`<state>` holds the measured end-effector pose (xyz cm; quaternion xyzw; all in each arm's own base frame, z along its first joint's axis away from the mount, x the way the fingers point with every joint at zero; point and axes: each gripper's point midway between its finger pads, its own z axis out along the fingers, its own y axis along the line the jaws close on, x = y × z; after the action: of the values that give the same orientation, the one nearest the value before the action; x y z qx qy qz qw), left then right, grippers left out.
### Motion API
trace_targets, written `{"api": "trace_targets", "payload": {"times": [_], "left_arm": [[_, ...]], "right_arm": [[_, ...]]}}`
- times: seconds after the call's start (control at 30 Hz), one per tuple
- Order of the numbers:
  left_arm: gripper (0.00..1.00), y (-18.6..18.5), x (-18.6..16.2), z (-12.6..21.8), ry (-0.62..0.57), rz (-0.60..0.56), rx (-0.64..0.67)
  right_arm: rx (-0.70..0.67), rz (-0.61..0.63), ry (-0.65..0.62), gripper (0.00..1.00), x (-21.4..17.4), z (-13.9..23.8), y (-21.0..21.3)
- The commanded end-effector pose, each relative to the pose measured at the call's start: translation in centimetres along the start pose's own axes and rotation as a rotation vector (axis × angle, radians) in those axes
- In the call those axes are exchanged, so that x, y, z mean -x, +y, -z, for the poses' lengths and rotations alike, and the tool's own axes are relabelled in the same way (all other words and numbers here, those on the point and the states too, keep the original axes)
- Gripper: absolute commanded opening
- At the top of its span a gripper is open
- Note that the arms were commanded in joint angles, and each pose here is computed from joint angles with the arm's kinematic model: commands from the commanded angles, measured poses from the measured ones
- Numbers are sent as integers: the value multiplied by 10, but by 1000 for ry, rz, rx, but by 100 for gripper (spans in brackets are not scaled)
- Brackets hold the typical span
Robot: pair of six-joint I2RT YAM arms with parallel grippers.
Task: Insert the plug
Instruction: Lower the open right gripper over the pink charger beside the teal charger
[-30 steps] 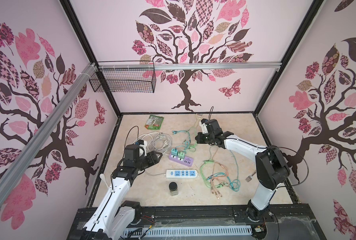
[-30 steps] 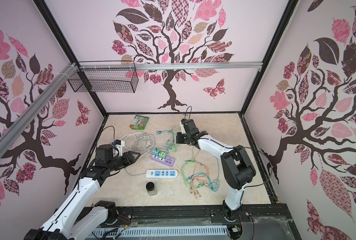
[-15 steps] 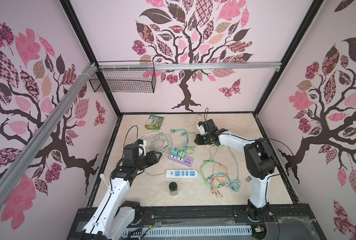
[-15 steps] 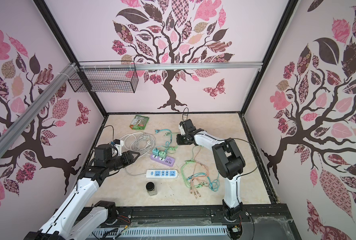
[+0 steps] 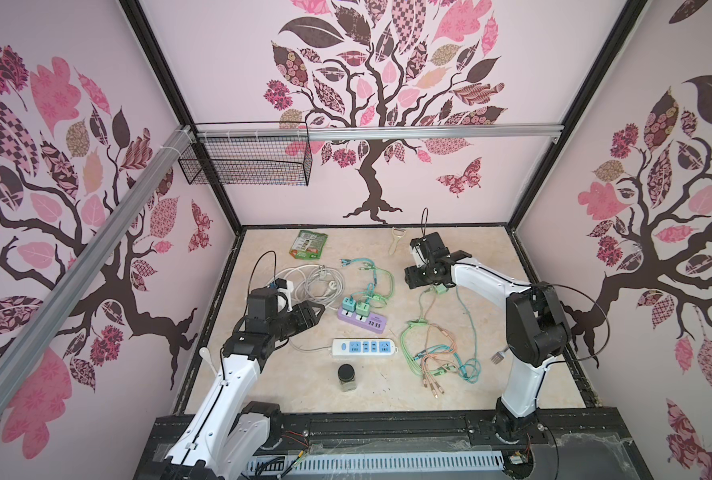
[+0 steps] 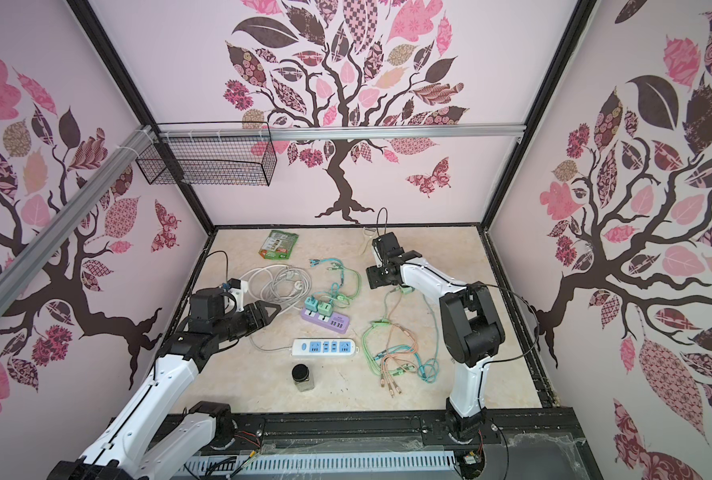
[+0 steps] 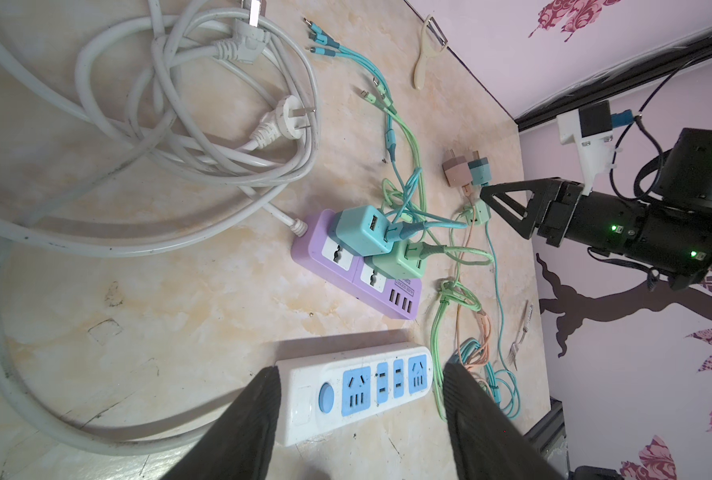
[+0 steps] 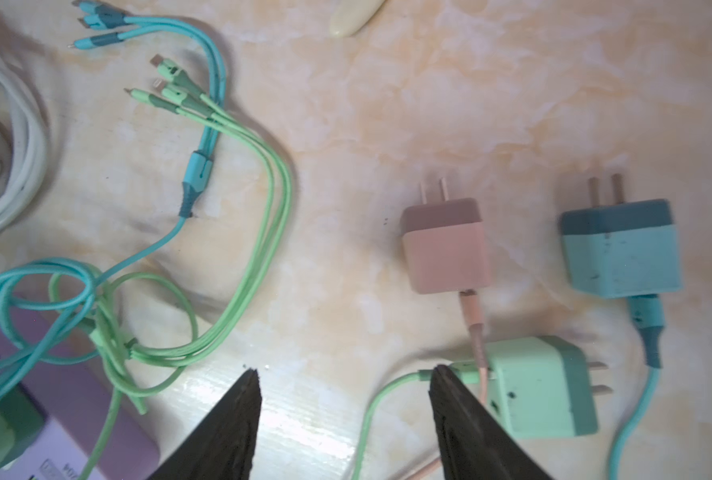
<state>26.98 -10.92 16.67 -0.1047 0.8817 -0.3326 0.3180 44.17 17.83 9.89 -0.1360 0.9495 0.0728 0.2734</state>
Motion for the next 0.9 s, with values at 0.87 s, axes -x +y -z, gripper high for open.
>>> {"api": "trace_targets", "payload": {"times": [0.87], "left_arm": [[76,-28,13,26,-73,-64,-82]], "right_arm": [[-93,78,140,64,-3,-77,-46]]}}
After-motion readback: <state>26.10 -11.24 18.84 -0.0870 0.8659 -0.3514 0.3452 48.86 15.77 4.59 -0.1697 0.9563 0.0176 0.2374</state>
